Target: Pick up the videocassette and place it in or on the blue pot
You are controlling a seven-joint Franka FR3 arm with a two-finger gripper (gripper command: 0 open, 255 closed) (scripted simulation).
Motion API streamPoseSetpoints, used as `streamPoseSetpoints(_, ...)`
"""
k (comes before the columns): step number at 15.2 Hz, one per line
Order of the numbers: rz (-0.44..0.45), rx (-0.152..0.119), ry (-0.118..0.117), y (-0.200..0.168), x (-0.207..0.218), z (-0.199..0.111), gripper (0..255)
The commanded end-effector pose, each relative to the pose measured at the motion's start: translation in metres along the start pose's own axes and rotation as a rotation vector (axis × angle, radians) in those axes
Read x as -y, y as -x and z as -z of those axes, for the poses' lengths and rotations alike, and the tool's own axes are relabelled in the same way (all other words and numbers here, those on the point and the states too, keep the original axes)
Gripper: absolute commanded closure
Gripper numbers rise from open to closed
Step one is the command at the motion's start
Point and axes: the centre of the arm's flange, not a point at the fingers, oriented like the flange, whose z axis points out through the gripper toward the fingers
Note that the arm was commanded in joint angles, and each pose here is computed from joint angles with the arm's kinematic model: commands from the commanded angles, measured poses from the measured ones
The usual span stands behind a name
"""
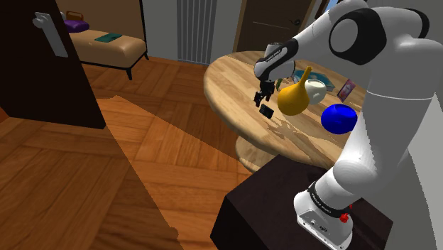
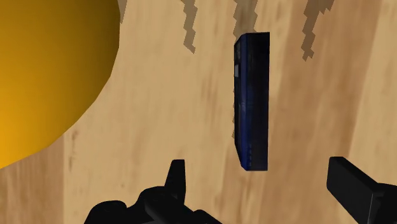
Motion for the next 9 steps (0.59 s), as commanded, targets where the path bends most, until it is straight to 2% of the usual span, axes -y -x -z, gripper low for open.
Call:
streamPoseSetpoints(1, 0.0, 0.0, 0.0, 0.0002, 0.0, -0.0014, 0)
streamPoseSetpoints(6, 0.0, 0.0, 0.0, 0.0002, 0.0, -0.0014, 0)
streamPoseSetpoints(7, 0.0, 0.0, 0.0, 0.0002, 0.0, -0.0014, 255)
streamPoseSetpoints(9, 0.0, 0.0, 0.0, 0.0002, 0.0, -0.0014, 255)
